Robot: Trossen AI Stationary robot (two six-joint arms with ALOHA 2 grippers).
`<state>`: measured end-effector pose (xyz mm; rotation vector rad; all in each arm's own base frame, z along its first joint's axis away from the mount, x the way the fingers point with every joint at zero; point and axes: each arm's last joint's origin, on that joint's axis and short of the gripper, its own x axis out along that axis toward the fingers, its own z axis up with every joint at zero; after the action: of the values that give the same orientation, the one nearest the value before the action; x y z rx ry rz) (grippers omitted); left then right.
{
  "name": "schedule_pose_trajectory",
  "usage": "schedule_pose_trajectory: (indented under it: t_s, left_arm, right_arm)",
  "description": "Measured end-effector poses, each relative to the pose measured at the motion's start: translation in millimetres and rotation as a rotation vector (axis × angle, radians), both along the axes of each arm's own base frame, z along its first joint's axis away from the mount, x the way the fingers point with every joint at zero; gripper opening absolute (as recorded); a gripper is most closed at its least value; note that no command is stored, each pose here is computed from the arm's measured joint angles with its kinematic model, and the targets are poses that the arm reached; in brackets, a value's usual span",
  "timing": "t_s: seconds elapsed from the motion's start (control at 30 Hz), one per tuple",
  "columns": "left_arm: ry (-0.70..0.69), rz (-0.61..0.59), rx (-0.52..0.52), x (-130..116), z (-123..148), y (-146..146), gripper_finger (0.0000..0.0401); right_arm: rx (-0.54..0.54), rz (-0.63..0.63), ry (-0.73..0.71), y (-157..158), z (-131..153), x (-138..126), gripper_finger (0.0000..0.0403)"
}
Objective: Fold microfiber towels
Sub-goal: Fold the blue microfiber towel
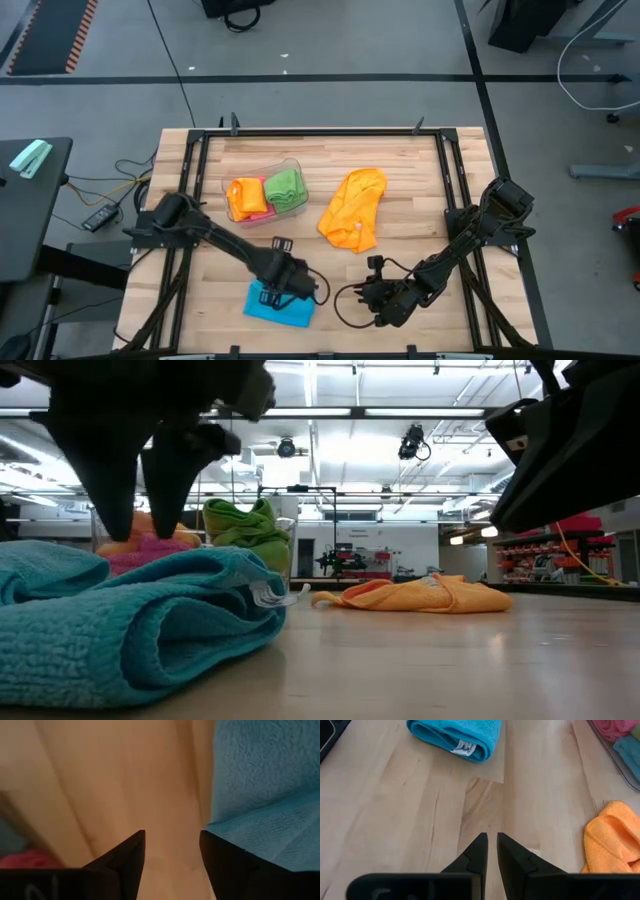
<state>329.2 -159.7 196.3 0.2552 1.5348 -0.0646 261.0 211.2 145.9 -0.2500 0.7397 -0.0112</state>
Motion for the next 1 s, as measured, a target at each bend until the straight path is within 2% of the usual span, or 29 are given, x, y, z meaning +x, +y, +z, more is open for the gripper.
schedule_pose_trajectory:
  t_s: [0.33, 0.4, 0.5, 0.67, 0.8, 0.93, 1.0]
  left_arm:
    - [-0.177, 0.137, -0.340, -42, -3, 31, 0.0173]
    - [-0.207, 0.196, -0.359, -51, -6, 41, 0.0173]
    - [-0.191, 0.297, -0.337, -63, -19, 56, 0.0168]
    - [-0.151, 0.379, -0.310, -74, -48, 67, 0.0156]
    - [-0.196, 0.336, -0.416, -68, -51, 59, 0.0145]
    - [-0.234, 0.263, -0.561, -61, -41, 42, 0.0134]
    - [-0.230, 0.238, -0.598, -59, -34, 33, 0.0129]
  right_arm:
    - [0.008, 0.006, -0.016, 1, 1, 1, 0.0049]
    - [0.005, 0.014, -0.022, 1, 2, 2, 0.0049]
    - [0.003, 0.017, -0.023, 2, 2, 2, 0.0049]
    - [-0.003, 0.021, -0.025, 1, 2, 3, 0.0049]
    - [-0.002, 0.016, -0.026, -1, 2, 4, 0.0049]
    - [-0.001, 0.015, -0.028, -1, 2, 4, 0.0049]
    - [0.002, 0.014, -0.029, 0, 2, 4, 0.0049]
